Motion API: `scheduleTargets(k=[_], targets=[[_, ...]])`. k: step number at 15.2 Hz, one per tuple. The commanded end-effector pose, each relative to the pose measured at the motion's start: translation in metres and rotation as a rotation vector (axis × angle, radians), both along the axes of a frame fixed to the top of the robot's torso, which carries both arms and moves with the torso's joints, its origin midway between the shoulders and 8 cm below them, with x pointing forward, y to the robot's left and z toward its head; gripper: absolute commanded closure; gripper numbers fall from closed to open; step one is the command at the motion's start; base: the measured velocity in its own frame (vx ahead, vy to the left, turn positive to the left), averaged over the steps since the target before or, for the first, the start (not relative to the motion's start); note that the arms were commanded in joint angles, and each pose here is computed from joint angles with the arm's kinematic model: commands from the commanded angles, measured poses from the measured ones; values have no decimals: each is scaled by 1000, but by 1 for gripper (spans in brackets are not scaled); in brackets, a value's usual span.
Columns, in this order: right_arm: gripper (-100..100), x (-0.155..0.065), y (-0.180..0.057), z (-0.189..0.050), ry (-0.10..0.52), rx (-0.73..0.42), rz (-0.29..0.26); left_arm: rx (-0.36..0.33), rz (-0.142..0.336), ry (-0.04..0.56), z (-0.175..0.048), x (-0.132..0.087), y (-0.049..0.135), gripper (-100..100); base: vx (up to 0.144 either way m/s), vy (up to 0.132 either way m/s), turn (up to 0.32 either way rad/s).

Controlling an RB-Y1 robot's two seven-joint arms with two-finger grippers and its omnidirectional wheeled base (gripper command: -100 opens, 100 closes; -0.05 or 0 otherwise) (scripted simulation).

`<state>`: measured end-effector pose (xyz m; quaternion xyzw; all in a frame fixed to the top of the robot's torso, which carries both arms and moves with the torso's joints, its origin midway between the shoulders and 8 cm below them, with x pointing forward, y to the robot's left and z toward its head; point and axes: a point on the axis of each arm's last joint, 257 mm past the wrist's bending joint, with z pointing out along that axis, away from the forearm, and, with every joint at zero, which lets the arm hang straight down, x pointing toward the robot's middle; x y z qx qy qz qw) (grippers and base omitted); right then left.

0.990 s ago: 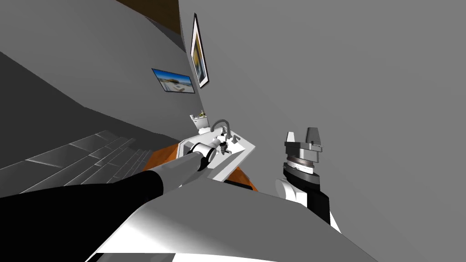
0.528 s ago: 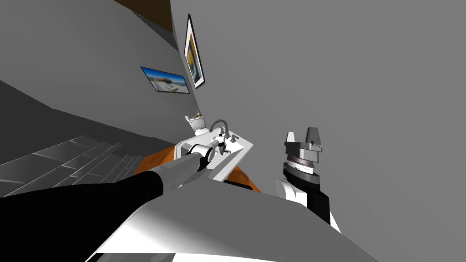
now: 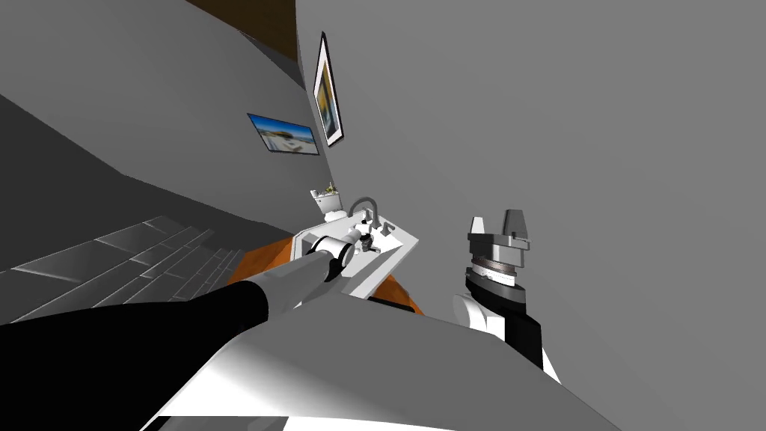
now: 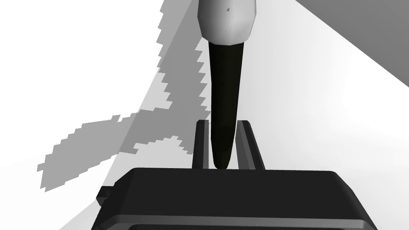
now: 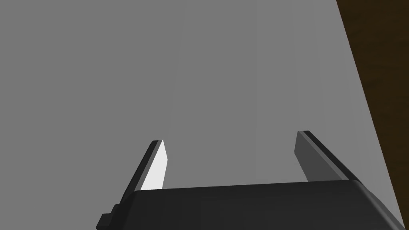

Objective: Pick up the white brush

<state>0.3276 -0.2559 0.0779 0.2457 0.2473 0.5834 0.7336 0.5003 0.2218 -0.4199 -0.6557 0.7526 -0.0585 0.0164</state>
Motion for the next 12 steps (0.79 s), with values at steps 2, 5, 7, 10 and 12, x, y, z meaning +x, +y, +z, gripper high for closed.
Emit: scheduleTargets(k=[2, 5, 7, 10, 12], targets=[[0, 0, 0, 0, 0, 0, 0, -1, -34, 3, 3, 1, -10, 100, 46, -55, 184], [0, 0, 0, 0, 0, 0, 0, 0, -78, 3, 8, 3, -21, 100, 35, -42, 226], [0, 0, 0, 0, 0, 0, 0, 0, -120, 4, 13, 4, -31, 100, 34, -55, 228], [0, 0, 0, 0, 0, 0, 0, 1, -162, 5, 18, 5, -41, 100, 29, -54, 222], [0, 0, 0, 0, 0, 0, 0, 2, -153, 2, 16, 5, -39, 100, 20, -45, 142]])
